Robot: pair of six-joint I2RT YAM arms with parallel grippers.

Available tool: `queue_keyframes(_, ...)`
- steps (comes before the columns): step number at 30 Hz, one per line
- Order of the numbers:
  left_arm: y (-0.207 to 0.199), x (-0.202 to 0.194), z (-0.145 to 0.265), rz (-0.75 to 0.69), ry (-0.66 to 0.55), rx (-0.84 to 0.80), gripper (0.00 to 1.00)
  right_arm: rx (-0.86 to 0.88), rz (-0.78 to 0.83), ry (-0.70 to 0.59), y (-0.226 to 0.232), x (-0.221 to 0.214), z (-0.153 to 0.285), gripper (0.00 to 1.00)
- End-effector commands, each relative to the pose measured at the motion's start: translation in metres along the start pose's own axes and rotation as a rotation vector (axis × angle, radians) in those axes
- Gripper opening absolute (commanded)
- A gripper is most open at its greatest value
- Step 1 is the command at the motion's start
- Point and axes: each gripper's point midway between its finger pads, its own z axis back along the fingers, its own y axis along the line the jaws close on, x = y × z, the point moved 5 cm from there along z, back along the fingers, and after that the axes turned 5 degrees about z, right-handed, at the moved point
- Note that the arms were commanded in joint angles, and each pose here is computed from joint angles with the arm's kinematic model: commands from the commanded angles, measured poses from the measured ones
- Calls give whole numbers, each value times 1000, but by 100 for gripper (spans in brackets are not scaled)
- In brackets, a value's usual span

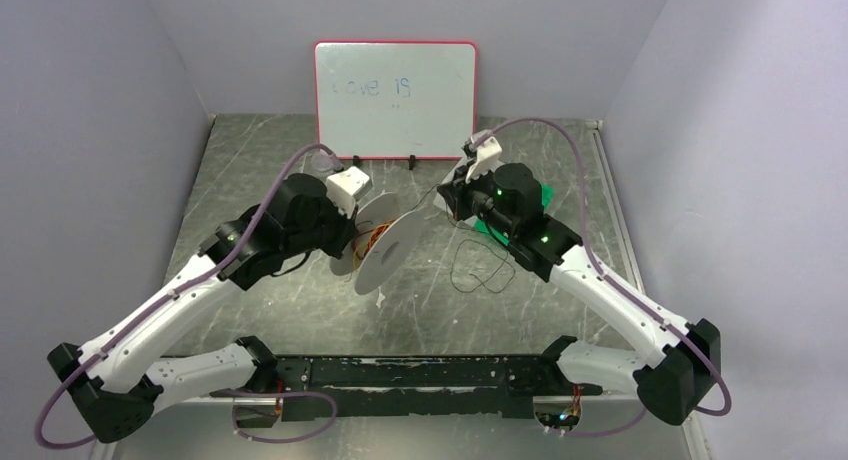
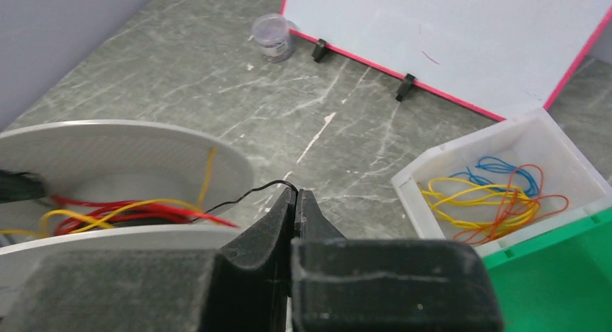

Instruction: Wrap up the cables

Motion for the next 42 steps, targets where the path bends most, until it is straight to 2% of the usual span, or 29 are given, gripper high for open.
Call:
queue_keyframes(1,9,24,-1,-25,-81,92,7,77,-37,53,11,16,6,0)
queue_keyframes(7,21,33,-9,10,-91,235,7,180,-115,113,29,32,6,0)
queue_keyframes(11,26,40,-14,49,-109,300,7,304,-180,92,49,41,9,0)
queue_keyframes(25,30,53,-24,112,-161,387,7,533,-301,46,103,67,2,0)
queue_keyframes(33,34,59,-26,176,-191,450,7,630,-344,59,138,55,3,0)
queue_keyframes(42,35,73,-30,219,-235,481,7,690,-399,111,162,18,4,0)
